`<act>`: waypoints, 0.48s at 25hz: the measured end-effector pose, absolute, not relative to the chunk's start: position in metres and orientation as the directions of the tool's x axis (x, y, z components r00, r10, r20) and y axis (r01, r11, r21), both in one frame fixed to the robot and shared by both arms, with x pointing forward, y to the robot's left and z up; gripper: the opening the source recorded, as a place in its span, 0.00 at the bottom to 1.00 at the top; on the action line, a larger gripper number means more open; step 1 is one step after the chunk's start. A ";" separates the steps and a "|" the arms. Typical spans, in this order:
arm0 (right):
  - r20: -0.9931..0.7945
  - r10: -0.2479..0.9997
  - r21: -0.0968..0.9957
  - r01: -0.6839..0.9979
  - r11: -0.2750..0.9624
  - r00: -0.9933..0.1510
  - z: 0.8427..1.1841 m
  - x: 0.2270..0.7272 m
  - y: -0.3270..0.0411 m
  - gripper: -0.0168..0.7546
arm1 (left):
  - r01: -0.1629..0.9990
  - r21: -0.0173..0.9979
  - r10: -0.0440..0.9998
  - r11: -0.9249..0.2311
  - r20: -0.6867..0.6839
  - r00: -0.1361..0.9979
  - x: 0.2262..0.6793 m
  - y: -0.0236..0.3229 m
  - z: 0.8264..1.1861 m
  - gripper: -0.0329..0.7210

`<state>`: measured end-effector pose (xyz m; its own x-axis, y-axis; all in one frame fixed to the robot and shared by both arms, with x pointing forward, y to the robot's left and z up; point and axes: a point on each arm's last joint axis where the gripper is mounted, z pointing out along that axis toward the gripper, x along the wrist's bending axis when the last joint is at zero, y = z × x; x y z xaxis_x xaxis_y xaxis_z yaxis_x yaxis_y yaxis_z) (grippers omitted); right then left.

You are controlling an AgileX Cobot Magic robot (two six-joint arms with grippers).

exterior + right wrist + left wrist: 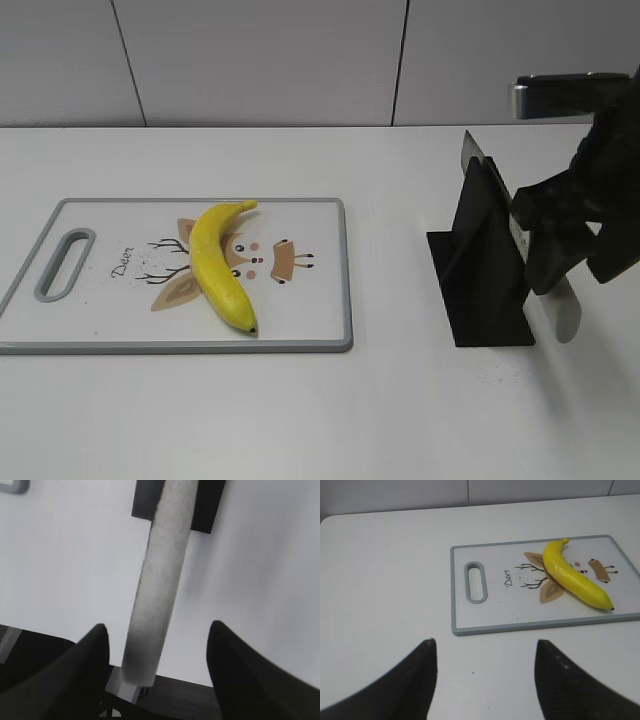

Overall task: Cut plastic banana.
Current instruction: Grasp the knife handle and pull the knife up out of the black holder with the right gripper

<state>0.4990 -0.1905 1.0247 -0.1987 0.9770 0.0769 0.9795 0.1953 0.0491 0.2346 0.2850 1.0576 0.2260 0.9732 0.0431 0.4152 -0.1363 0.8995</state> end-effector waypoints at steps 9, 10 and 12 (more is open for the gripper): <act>0.076 0.983 -0.032 0.985 0.169 -0.166 0.989 0.515 -0.183 0.64 | 0.415 0.899 0.973 -0.136 0.043 0.226 0.235 0.285 1.058 0.82; 0.075 0.985 -0.039 0.986 0.161 -0.158 0.987 0.516 -0.183 0.62 | 0.415 0.899 0.973 -0.136 0.043 0.226 0.235 0.285 1.058 0.82; 0.075 0.986 -0.050 0.988 0.150 -0.146 0.985 0.515 -0.182 0.51 | 0.415 0.899 0.973 -0.136 0.043 0.226 0.235 0.285 1.058 0.82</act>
<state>0.5155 -0.1825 0.9855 -0.1456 0.9865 0.0751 0.9875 0.1495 -0.0497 0.2346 0.2850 1.0576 0.2260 0.9732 0.0431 0.4152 -0.1363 0.8995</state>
